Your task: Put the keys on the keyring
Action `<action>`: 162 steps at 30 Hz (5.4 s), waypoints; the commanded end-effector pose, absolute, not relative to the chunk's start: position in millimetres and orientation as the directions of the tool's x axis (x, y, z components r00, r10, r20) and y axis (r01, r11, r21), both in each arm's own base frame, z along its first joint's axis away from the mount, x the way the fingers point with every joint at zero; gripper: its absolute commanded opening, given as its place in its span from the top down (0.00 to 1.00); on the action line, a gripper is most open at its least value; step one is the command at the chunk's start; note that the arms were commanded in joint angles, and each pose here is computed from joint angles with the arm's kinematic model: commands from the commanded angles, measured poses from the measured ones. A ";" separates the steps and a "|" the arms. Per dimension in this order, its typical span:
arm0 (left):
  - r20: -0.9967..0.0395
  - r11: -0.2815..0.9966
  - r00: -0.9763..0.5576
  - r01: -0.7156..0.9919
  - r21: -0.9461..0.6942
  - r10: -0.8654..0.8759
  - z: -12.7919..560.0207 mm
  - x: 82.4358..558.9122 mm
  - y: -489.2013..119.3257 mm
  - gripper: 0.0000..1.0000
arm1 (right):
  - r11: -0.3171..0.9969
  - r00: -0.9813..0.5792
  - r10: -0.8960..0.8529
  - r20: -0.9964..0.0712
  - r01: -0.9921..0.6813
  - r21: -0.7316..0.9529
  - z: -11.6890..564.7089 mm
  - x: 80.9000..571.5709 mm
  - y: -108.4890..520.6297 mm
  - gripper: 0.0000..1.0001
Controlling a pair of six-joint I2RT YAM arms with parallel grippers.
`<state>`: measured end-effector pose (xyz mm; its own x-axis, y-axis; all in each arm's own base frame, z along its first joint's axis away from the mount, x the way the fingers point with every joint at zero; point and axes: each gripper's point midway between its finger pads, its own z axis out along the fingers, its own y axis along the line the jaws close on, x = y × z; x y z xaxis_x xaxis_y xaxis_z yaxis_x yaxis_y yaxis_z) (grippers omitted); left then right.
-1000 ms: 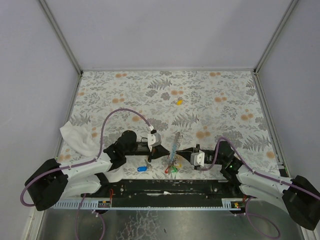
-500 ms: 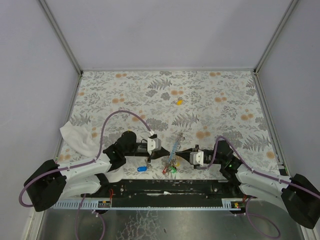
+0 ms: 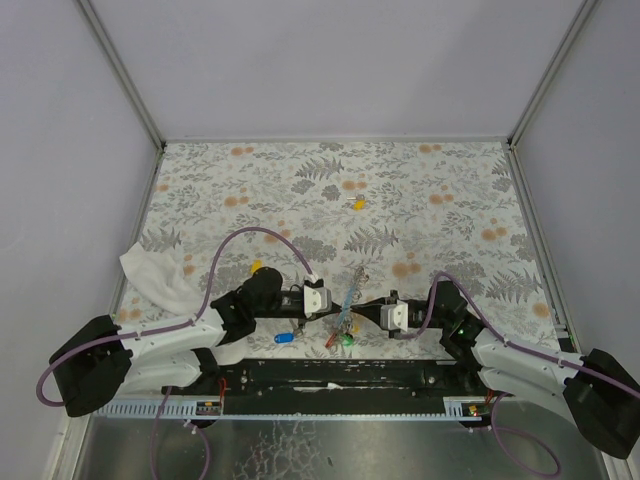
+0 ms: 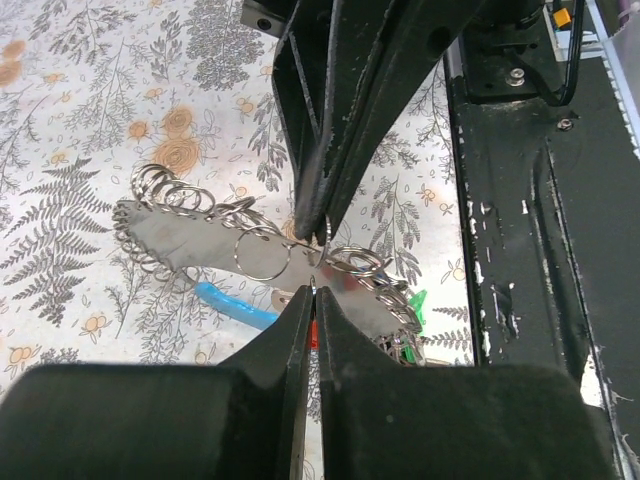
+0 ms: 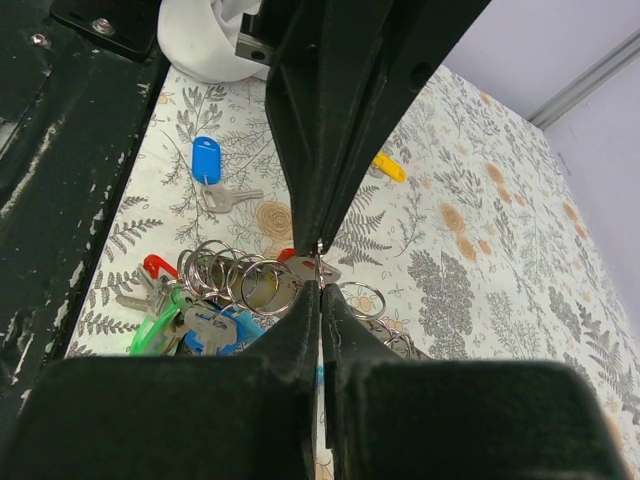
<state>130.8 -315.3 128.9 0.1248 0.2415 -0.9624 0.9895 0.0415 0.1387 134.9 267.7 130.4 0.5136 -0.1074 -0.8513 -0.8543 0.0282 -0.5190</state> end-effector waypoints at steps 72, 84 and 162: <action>-0.961 0.020 0.211 0.976 0.218 0.181 156.2 134.7 -327.5 1.00 | 0.052 0.548 -0.068 -0.834 -0.833 -0.551 161.0 144.8 276.6 1.00; -0.955 0.052 0.210 0.973 0.225 0.208 153.1 137.7 -320.3 1.00 | 0.091 0.540 -0.103 -0.836 -0.831 -0.548 159.6 151.0 271.6 1.00; -0.953 0.053 0.219 0.971 0.235 0.211 153.3 140.4 -323.4 1.00 | 0.086 0.519 -0.106 -0.848 -0.845 -0.528 158.3 152.0 273.9 1.00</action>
